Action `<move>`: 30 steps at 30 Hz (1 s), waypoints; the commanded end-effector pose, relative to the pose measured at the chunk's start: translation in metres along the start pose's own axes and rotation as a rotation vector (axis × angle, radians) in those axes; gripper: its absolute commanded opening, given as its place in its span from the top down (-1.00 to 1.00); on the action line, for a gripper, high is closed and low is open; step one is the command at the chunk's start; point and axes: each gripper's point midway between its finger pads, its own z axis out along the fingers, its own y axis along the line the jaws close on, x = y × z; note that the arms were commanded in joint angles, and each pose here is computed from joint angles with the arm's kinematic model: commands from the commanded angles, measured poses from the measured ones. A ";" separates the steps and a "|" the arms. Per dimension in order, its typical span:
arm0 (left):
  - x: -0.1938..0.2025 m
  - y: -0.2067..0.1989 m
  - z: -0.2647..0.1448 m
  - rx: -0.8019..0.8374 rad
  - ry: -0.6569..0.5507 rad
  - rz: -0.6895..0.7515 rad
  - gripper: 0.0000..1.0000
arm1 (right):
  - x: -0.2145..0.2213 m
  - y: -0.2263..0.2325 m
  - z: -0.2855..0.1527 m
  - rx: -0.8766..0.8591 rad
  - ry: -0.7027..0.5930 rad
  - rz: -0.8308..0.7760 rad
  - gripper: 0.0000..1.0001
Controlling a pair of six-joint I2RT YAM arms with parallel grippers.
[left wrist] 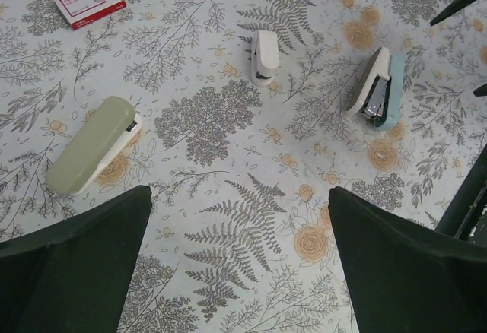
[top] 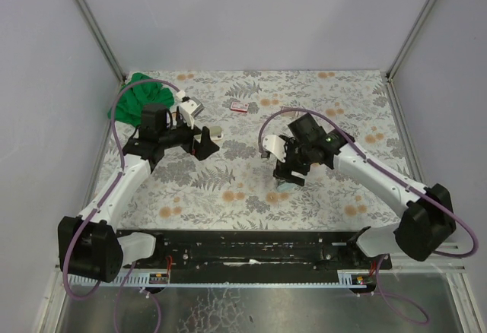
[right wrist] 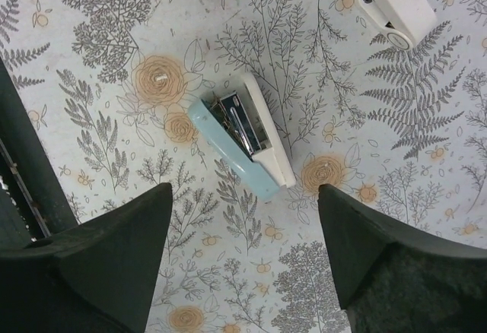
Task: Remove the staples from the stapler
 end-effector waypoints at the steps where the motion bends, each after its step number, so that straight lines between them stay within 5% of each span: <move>1: -0.001 0.015 0.004 -0.056 -0.009 0.033 -1.00 | 0.000 0.003 -0.013 0.041 -0.057 -0.052 -0.75; 5: -0.003 0.016 0.003 -0.054 -0.002 0.032 -1.00 | 0.008 0.007 -0.017 0.061 -0.089 -0.067 -1.00; 30: 0.000 0.009 -0.005 -0.024 -0.013 0.046 -1.00 | 0.029 0.015 0.017 0.072 -0.126 -0.088 -0.92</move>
